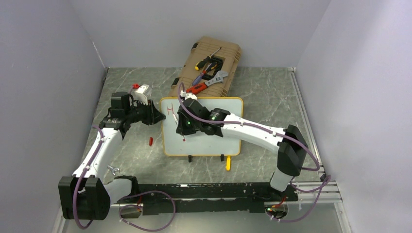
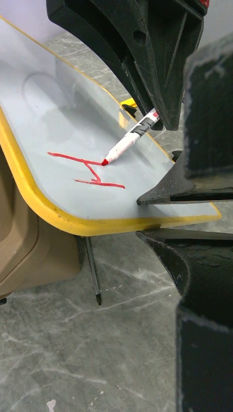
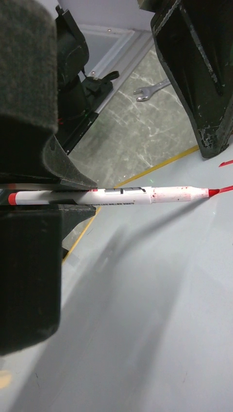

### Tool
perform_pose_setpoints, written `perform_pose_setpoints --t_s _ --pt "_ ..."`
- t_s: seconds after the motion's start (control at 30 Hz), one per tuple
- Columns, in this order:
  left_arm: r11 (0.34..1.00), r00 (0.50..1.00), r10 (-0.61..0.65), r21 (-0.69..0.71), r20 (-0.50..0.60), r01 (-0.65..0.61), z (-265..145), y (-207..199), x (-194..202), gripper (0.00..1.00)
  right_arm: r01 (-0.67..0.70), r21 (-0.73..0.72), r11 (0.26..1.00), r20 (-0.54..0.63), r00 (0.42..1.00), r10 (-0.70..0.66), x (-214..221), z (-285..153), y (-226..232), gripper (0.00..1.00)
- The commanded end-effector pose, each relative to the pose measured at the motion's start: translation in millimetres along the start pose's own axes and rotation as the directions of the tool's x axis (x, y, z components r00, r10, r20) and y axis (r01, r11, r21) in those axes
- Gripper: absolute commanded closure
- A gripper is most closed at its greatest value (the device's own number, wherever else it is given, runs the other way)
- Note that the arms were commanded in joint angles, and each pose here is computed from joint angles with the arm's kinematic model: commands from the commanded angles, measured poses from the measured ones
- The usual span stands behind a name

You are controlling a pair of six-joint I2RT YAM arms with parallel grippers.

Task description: Write a sentence on the whiteboard

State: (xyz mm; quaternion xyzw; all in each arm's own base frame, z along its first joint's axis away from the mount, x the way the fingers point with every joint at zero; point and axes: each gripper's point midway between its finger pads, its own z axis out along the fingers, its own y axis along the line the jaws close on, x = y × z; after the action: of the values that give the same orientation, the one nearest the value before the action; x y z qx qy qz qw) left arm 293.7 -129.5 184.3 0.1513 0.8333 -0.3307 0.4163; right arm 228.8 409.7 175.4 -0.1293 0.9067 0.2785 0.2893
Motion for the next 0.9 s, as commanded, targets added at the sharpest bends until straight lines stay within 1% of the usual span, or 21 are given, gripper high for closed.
perform_pose_setpoints --t_s 0.0,0.13,0.3,0.43,0.87 --pt "0.999 0.999 0.034 0.035 0.006 -0.034 -3 -12 -6 1.0 -0.029 0.033 0.999 0.014 0.999 0.028 -1 -6 -10 1.0" --pt "0.999 0.999 0.036 0.034 0.009 -0.036 -3 -13 -6 1.0 -0.011 0.013 1.0 0.042 0.999 0.011 -4 -12 -4 1.0" --pt "0.999 0.999 0.039 0.031 0.01 -0.039 -4 -13 -7 1.0 0.017 -0.038 0.999 0.12 0.993 -0.012 -16 -27 9 1.0" --pt "0.999 0.999 0.038 0.031 0.009 -0.039 -4 -13 -6 1.0 0.017 -0.031 0.999 0.16 0.987 -0.012 -24 -32 8 1.0" --pt "0.998 0.999 0.044 0.034 0.01 -0.045 -4 -15 -6 1.0 0.025 0.023 0.999 0.15 0.988 -0.028 -28 -24 4 1.0"
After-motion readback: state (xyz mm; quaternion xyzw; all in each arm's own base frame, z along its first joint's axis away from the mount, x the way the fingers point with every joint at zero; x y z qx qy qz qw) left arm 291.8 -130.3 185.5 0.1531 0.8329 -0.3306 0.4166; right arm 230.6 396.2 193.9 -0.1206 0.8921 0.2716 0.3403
